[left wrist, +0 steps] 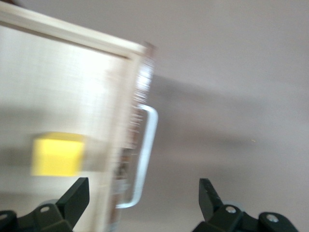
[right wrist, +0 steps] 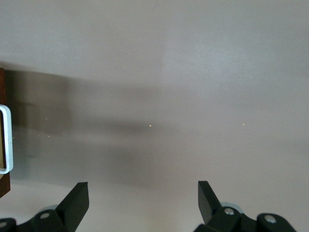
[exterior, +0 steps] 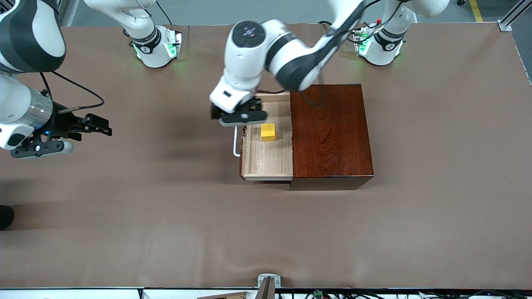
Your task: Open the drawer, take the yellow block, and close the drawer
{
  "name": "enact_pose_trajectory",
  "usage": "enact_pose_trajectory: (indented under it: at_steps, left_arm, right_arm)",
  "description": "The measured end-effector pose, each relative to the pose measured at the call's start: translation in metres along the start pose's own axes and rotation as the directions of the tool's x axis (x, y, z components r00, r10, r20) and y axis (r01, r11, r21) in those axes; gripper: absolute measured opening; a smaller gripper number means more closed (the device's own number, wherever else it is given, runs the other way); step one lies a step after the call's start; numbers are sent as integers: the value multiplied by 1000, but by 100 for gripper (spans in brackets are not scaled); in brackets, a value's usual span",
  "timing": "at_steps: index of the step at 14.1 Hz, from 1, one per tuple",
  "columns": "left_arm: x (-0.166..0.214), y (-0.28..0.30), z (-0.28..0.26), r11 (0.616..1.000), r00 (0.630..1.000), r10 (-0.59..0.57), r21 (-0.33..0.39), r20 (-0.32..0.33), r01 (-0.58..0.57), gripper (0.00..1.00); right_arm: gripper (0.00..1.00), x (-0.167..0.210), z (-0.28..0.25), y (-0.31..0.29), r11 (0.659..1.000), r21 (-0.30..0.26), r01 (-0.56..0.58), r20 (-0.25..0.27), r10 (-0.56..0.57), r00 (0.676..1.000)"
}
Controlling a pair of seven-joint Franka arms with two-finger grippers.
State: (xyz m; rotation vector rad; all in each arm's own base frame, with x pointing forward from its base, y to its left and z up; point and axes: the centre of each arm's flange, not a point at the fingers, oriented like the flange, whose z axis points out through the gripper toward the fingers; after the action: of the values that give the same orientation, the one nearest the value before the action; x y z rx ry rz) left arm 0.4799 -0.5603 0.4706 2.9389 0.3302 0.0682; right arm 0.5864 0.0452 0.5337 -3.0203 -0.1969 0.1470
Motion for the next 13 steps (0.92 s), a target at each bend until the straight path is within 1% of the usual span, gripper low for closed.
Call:
enact_pose_trajectory:
  at_steps: [2, 3, 5, 8, 10, 13]
  left_arm:
    - [30, -42, -46, 996, 999, -42, 85, 28, 39, 100]
    - [43, -63, -64, 993, 998, -42, 116, 41, 37, 100]
    - [74, -109, -92, 989, 998, 6, 146, 61, -15, 100]
    - [118, -194, -125, 985, 996, 56, 159, 74, -67, 100]
    - [135, -249, -145, 982, 993, 85, 162, 79, -97, 100]
    - [148, -319, -171, 977, 988, 125, 165, 88, -138, 100]
  right_arm:
    - [100, 1, 2, -21, 999, -2, 36, 0, -36, 999]
    - [100, 2, 3, -36, 998, -4, 60, 0, -60, 998]
    - [100, 1, 8, -70, 993, -8, 119, 6, -119, 993]
    - [100, -4, 18, -126, 977, -14, 213, 25, -213, 977]
    - [100, -8, 29, -160, 955, -16, 297, 44, -296, 954]
    - [100, -10, 46, -195, 895, -12, 446, 64, -445, 893]
